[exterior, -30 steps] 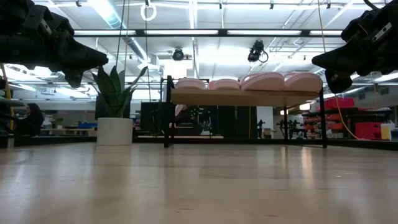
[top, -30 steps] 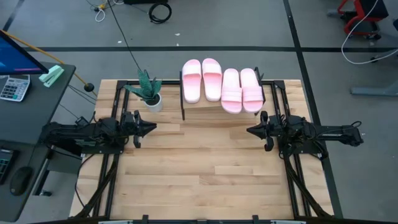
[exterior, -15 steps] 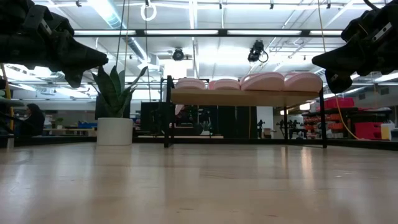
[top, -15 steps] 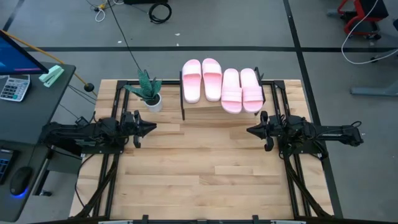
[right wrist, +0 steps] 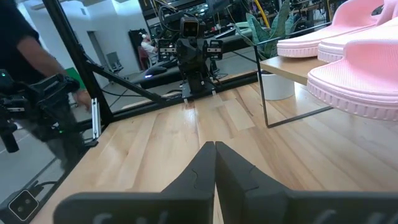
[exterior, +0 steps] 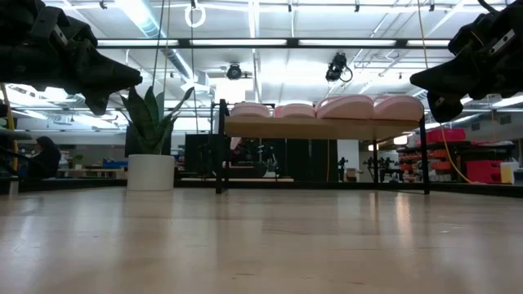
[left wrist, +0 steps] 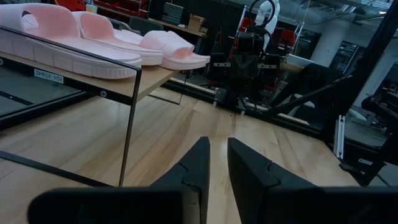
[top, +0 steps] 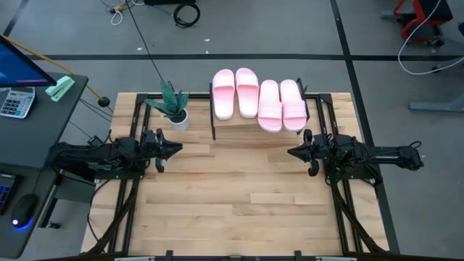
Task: Pick and place slides into the shelf
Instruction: Return to Home Position
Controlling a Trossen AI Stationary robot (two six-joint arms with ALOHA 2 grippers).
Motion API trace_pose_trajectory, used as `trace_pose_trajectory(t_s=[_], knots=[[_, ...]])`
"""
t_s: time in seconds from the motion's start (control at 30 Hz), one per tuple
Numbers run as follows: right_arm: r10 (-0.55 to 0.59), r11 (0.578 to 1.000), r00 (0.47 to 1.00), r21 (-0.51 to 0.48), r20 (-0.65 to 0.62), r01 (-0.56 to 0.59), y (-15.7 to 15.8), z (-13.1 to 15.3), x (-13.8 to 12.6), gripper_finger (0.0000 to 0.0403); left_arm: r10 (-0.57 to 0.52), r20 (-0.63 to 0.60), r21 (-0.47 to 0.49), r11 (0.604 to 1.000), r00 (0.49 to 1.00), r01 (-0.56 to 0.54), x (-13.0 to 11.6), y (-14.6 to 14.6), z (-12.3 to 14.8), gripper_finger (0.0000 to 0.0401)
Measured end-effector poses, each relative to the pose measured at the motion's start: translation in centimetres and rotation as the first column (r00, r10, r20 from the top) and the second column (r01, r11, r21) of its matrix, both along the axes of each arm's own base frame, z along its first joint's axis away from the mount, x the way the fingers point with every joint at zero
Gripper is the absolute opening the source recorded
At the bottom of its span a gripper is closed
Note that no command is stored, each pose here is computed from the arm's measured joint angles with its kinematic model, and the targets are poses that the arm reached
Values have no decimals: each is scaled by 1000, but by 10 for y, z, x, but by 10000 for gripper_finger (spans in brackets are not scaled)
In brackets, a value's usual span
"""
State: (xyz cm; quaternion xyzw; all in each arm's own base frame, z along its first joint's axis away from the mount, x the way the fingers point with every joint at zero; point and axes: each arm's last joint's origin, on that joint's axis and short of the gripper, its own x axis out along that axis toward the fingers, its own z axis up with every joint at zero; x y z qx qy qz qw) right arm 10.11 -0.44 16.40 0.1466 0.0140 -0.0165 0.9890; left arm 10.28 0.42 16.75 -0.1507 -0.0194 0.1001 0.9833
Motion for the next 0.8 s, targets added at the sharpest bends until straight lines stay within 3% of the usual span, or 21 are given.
trace_pose_trajectory(t_s=[0.8], knots=[[-1,1000,1000,0,0,1,0,0,0,14,0,0,0,1000,1000,0,0,0,0,56]])
